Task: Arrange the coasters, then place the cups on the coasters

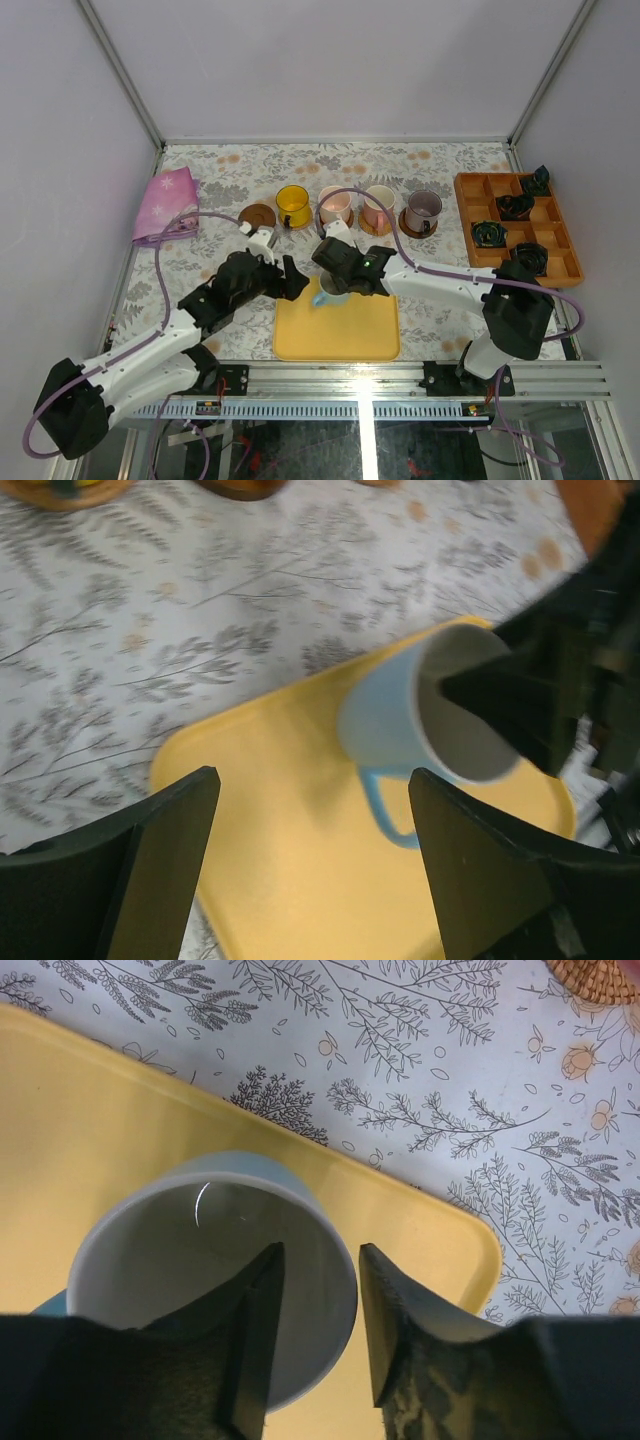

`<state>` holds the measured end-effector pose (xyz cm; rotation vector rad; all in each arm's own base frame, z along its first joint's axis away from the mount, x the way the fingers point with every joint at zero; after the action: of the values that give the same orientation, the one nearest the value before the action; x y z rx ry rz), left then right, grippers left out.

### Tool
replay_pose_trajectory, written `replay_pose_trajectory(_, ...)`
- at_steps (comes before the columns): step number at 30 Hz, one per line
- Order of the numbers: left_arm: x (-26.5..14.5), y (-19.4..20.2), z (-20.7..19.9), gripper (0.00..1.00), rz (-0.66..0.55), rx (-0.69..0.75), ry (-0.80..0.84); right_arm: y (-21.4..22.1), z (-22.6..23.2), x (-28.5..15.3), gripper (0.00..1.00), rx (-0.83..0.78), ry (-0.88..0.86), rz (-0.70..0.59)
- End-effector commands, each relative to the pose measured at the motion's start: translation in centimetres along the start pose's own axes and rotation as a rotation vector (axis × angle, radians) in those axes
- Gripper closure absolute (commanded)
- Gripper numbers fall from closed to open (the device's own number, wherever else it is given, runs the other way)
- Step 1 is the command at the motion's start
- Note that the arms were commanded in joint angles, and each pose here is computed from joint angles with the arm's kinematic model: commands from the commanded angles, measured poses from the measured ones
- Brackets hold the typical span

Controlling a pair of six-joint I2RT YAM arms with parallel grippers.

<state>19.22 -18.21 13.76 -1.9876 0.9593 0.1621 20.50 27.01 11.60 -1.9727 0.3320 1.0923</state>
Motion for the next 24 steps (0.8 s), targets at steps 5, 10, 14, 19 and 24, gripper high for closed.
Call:
replay_pose_trajectory(5, -0.2, 2.1, -5.7, 0.22, 0.081, 0.215, 0.232, -1.5, -0.6, -1.9, 0.5, 0.056, -0.021, -0.077)
replay_pose_trajectory(10, 0.3, 4.0, -7.1, 0.21, 0.133, 0.351, 0.184, -2.3, -1.7, -3.5, 0.47, 0.079, 0.001, -0.12)
replay_pose_trajectory(14, 0.9, 4.5, -7.4, 0.21, 0.144, 0.397, 0.134, -2.7, -3.0, -5.1, 0.47, 0.103, 0.037, -0.16)
replay_pose_trajectory(19, 1.4, 4.5, -7.4, 0.21, 0.136, 0.423, 0.085, -2.8, -4.2, -7.0, 0.46, 0.143, 0.049, -0.221)
replay_pose_trajectory(24, 0.7, 3.5, -7.8, 0.22, 0.095, 0.428, 0.079, -2.6, -5.6, -8.6, 0.46, 0.188, 0.081, -0.271)
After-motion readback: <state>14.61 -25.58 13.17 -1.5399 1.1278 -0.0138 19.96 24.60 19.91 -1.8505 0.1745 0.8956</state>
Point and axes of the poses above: each gripper's point midway between its finger pads, its own x axis out along the fingers, its own z axis along the line the jaws close on, y = z × x, the point moved 4 cm from there along -x, back along the fingers, and after that the axes turned 14 degrees about -x, right-handed, at the moved point
